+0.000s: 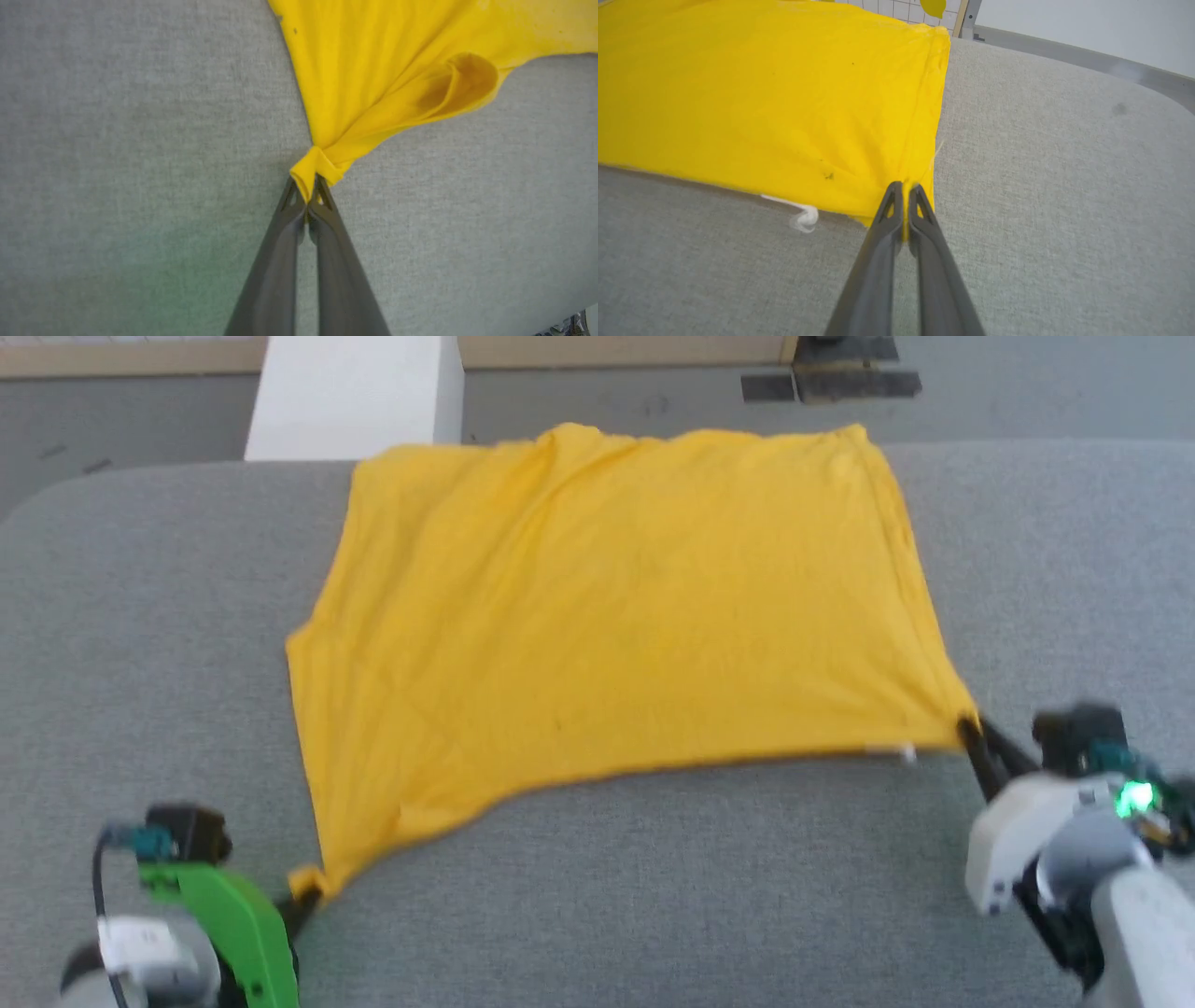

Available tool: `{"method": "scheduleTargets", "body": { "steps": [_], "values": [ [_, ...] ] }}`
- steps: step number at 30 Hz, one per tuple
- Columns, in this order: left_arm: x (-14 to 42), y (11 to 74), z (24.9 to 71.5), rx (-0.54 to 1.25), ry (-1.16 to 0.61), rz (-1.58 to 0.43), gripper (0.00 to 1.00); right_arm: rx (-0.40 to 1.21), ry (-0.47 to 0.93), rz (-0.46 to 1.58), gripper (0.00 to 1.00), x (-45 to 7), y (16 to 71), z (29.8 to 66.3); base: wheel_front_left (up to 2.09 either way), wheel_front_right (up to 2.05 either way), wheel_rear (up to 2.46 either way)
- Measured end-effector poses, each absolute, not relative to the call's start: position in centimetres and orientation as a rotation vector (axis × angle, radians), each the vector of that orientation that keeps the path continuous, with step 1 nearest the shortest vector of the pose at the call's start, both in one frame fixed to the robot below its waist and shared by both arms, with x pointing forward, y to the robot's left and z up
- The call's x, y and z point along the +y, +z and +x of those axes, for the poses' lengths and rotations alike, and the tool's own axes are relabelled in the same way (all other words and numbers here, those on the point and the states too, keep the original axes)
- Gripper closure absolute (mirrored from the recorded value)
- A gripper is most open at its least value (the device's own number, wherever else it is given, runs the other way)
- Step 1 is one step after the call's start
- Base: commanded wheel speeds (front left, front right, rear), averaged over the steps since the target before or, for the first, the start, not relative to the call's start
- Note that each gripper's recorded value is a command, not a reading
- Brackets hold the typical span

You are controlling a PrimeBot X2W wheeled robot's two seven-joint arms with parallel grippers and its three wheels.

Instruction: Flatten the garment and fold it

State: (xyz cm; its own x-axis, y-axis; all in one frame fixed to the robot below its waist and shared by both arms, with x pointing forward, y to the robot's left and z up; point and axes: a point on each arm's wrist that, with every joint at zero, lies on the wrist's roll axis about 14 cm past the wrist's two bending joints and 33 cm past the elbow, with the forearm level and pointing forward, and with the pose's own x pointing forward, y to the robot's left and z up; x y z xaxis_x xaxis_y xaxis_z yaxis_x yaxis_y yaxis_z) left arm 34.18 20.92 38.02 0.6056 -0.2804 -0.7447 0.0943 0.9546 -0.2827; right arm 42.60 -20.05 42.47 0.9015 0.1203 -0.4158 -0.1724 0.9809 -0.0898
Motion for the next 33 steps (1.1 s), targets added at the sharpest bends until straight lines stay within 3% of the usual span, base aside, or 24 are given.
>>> {"method": "scheduleTargets", "body": {
  "steps": [7, 15, 28, 33],
  "values": [
    [19.7, 37.7, 27.9, 0.958, -0.178, -0.343, 1.0, 0.551, 0.05, -0.005, 1.0, -21.0, 39.5, 36.2, 0.0, 0.0, 0.0],
    [18.9, 37.8, 25.1, 0.923, -0.128, -0.389, 1.0, 0.612, -0.036, 0.048, 1.0, -22.2, 39.1, 31.7, 0.0, 0.0, 0.0],
    [18.4, 46.5, 34.2, 0.246, -0.095, -0.2, 1.0, 0.327, 0.038, 0.076, 1.0, -19.0, 43.0, 33.6, 0.0, 0.0, 0.0],
    [18.2, 48.7, 37.6, 0.128, -0.121, -0.137, 1.0, 0.251, 0.073, 0.046, 1.0, -18.5, 44.9, 35.7, 0.0, 0.0, 0.0]
  ]
}}
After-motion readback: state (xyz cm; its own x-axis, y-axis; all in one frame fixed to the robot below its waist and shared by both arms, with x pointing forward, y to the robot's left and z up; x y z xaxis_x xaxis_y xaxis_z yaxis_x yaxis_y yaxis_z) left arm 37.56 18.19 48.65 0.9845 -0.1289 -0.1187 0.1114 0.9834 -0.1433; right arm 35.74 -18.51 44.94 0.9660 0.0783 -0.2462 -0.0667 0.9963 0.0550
